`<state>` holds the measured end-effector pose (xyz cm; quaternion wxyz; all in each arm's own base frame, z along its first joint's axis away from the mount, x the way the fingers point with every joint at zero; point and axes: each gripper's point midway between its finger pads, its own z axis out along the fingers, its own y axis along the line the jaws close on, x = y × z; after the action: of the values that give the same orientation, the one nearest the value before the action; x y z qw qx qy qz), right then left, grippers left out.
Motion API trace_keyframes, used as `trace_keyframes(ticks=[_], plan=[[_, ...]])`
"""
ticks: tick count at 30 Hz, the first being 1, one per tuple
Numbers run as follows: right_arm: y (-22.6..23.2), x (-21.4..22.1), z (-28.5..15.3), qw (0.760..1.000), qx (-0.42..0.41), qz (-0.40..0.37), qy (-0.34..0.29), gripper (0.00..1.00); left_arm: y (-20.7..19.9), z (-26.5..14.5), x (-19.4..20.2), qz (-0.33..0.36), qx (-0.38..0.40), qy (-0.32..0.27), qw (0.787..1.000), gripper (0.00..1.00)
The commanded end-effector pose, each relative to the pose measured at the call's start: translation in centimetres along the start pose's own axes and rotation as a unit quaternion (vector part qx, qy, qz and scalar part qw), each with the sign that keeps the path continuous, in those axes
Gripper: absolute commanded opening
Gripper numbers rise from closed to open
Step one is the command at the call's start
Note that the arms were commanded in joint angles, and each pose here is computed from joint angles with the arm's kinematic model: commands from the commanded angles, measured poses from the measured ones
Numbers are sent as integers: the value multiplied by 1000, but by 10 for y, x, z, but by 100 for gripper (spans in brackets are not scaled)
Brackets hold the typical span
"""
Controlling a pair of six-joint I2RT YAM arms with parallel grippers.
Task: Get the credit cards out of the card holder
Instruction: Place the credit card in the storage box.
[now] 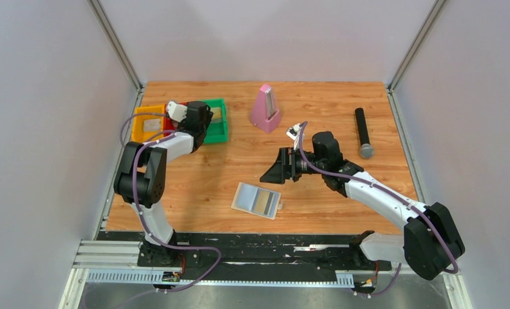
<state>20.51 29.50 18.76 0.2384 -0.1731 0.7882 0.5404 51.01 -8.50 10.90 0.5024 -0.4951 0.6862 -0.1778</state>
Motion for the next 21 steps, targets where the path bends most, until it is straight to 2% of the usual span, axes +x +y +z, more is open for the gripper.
trace_keyframes(ticks=[1,6,9,12,17,21], plan=[[0,-8,-3,999,19,21,-14,100,-49,-34,-25,67,51,12,996,54],[-13,-3,-4,993,70,92,-9,94,-57,-81,-30,156,84,69,982,54],[-16,2,-6,988,86,132,-10,85,-47,-112,-25,207,97,119,966,54],[-21,8,-10,981,106,164,-18,72,-38,-147,-14,262,131,182,939,54],[-28,19,-13,972,132,193,-31,52,0,-204,17,288,169,302,893,53],[-34,30,-9,965,148,213,-28,48,24,-241,43,276,205,388,855,52]])
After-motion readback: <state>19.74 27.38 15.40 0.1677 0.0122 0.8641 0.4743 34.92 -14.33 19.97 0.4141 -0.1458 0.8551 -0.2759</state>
